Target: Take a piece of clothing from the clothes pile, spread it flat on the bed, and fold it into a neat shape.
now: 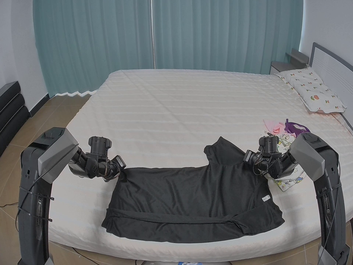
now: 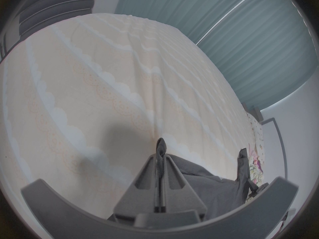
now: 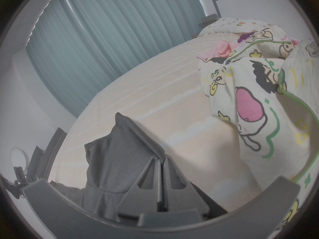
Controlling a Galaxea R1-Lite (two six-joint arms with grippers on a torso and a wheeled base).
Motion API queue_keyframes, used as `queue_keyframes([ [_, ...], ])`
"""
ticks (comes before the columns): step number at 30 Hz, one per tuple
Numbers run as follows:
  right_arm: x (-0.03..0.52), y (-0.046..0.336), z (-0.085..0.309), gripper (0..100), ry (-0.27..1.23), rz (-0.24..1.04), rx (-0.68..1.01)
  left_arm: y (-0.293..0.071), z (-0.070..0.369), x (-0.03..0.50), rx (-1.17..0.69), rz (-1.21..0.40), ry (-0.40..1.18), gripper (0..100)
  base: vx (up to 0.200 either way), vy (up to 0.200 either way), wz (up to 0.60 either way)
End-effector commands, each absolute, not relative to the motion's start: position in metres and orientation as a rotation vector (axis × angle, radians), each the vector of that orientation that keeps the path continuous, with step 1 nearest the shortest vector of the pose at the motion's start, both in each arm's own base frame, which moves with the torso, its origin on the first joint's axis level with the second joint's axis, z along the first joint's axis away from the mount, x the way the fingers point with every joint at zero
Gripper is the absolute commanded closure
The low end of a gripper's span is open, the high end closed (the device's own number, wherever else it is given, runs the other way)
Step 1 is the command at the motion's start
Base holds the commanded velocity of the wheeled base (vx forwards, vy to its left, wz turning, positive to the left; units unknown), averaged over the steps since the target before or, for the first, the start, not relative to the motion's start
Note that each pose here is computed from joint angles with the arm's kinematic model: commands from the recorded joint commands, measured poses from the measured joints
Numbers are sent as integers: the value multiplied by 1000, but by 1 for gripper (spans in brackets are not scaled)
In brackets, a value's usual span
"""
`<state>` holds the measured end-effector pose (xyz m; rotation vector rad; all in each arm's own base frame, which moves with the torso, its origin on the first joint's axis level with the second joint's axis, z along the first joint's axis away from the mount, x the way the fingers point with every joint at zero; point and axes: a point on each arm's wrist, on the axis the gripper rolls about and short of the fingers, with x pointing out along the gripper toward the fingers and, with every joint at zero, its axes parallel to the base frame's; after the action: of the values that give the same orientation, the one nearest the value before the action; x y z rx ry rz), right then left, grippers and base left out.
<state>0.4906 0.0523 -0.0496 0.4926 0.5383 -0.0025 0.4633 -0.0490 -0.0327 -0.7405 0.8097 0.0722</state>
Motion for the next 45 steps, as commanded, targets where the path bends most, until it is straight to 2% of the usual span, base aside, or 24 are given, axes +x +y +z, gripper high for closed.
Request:
queue_keyframes([
  [1,486,50,-39,100,518,-6,509,-44,-25,470,-774,84,769,100,0,0,0],
  [9,483,47,-38,100,458,3,517,-32,-12,470,-812,122,725,100,0,0,0],
  [28,476,41,-39,100,408,-5,522,-25,-16,465,-795,187,721,100,0,0,0],
  [36,457,40,2,100,372,52,607,-26,2,457,-807,142,720,100,0,0,0],
  [41,449,41,-2,100,391,55,609,-26,2,456,-808,141,723,100,0,0,0],
  [45,445,36,-1,100,343,47,617,-26,6,452,-814,125,717,100,0,0,0],
])
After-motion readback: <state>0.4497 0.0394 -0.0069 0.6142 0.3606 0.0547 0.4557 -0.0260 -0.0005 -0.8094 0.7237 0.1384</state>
